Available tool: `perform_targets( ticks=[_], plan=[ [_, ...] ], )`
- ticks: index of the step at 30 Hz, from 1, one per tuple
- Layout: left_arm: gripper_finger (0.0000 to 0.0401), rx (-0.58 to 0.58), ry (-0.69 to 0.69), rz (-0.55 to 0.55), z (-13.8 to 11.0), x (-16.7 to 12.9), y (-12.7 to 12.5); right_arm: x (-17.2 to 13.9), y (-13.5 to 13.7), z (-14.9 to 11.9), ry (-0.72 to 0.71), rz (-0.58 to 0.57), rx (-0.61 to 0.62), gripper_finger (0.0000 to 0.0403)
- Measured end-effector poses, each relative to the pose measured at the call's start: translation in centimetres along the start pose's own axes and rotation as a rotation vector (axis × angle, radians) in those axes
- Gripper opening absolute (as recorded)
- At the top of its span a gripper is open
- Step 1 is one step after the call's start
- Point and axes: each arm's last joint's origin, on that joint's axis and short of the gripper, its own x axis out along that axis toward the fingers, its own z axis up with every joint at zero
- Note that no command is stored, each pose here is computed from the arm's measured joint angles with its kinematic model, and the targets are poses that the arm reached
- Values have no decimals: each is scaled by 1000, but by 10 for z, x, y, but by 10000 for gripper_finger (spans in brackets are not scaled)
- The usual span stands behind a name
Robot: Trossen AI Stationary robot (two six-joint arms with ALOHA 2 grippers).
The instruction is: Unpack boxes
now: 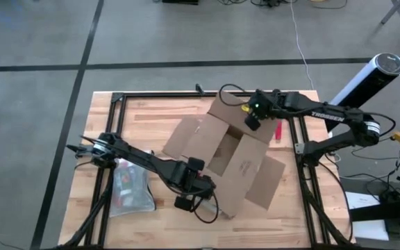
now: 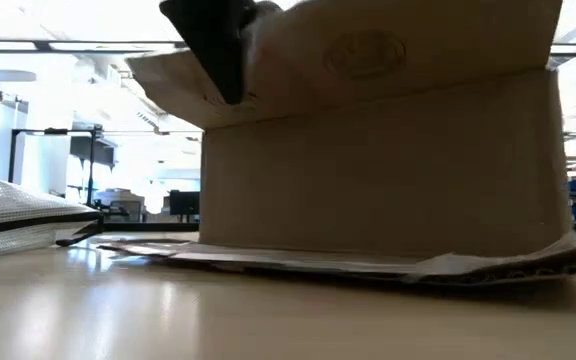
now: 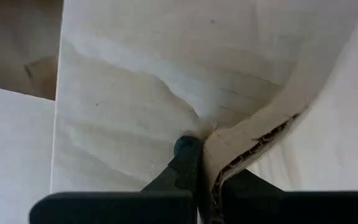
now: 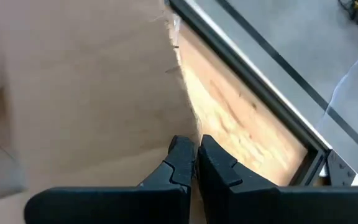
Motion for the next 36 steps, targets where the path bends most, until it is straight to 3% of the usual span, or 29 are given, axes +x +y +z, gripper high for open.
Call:
perform_targets(
  ticks=[10,16,21,25,30,36],
  plan=[
    [36,-47,-63,41,-10,-33,9,24,7,-19,106,58,-32,1],
    [91,-192,-150,145,-30,-78,24,22,10,-13,53,111,-13,1],
    [144,-318,-333,322,-42,-118,44,22,13,-11,25,134,-5,1],
    [174,-421,-435,353,-44,-132,68,21,13,-10,15,141,-4,0],
    [181,-505,-461,392,-44,-130,96,21,14,-8,-4,146,-15,0],
    [162,-566,-521,405,-42,-133,116,21,13,-8,-8,142,-35,0]
  ],
)
